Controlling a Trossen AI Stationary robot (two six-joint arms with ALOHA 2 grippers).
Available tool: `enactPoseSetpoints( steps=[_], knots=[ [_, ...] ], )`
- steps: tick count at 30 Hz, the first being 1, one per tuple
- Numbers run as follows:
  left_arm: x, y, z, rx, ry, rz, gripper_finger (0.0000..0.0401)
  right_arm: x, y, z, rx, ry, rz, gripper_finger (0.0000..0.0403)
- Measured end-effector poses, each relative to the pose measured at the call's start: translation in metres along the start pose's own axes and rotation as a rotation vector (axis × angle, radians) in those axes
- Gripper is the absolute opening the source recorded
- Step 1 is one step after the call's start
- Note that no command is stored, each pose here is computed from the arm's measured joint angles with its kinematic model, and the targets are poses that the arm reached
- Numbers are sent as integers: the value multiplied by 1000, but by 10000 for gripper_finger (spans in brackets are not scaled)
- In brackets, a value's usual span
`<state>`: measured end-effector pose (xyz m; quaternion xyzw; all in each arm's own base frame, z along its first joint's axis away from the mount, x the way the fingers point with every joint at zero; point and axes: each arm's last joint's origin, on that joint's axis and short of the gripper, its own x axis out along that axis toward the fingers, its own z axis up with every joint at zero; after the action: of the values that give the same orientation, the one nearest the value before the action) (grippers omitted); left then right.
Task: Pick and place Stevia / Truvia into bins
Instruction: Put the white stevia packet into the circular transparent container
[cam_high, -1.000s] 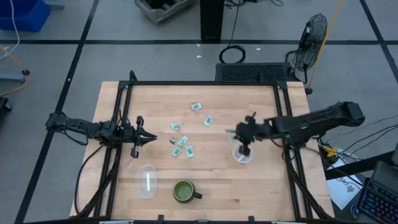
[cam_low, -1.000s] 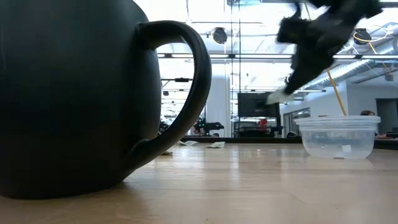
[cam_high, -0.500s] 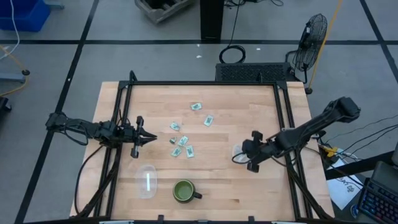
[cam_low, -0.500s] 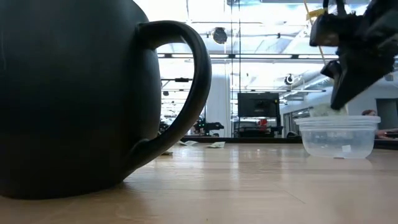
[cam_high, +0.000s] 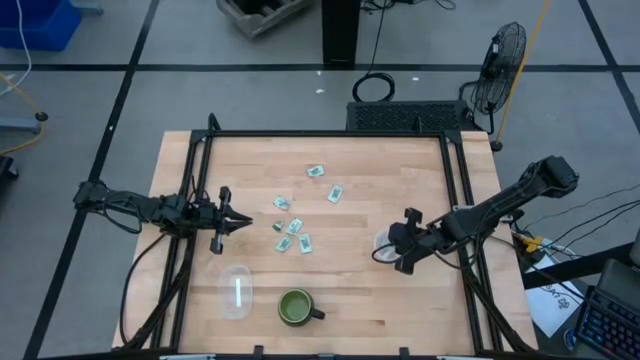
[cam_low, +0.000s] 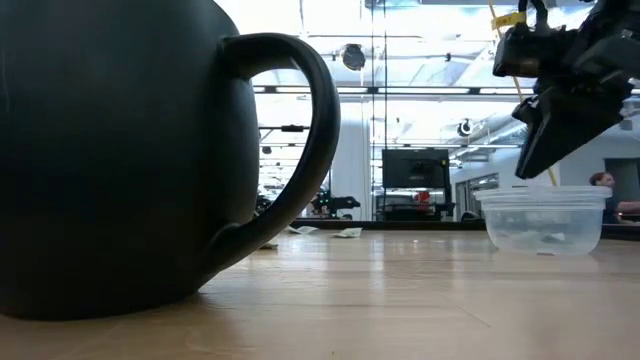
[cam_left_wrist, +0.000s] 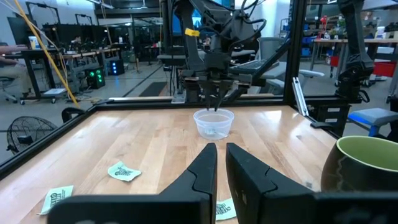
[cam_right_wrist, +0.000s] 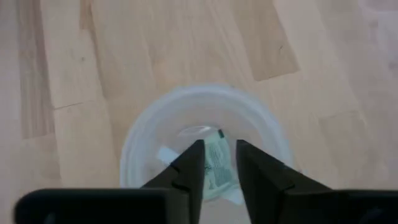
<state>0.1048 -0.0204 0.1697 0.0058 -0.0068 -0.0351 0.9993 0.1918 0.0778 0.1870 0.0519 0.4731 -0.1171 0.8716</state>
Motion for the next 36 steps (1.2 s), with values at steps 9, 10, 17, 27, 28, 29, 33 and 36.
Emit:
enactPoseSetpoints(
  steps=[9, 10, 17, 27, 28, 29, 33, 36],
  knots=[
    [0, 0, 0, 0, 0, 0, 42, -5, -8, 41, 10, -269, 198, 160],
    [0, 0, 0, 0, 1, 0, 42, -3, -13, 47, 20, -283, 234, 164],
    [0, 0, 0, 0, 1, 0, 42, 7, -70, 76, 147, -376, 258, 203],
    [0, 0, 0, 0, 1, 0, 42, 66, -120, 97, 325, -410, 401, 222],
    [0, 0, 0, 0, 1, 0, 42, 74, -125, 96, 346, -398, 389, 222],
    [0, 0, 0, 0, -1, 0, 42, 80, -130, 95, 375, -389, 378, 222],
    [0, 0, 0, 0, -1, 0, 42, 99, -151, 90, 488, -375, 333, 222],
    [0, 0, 0, 0, 0, 0, 42, 113, -162, 86, 597, -355, 325, 222]
  ],
)
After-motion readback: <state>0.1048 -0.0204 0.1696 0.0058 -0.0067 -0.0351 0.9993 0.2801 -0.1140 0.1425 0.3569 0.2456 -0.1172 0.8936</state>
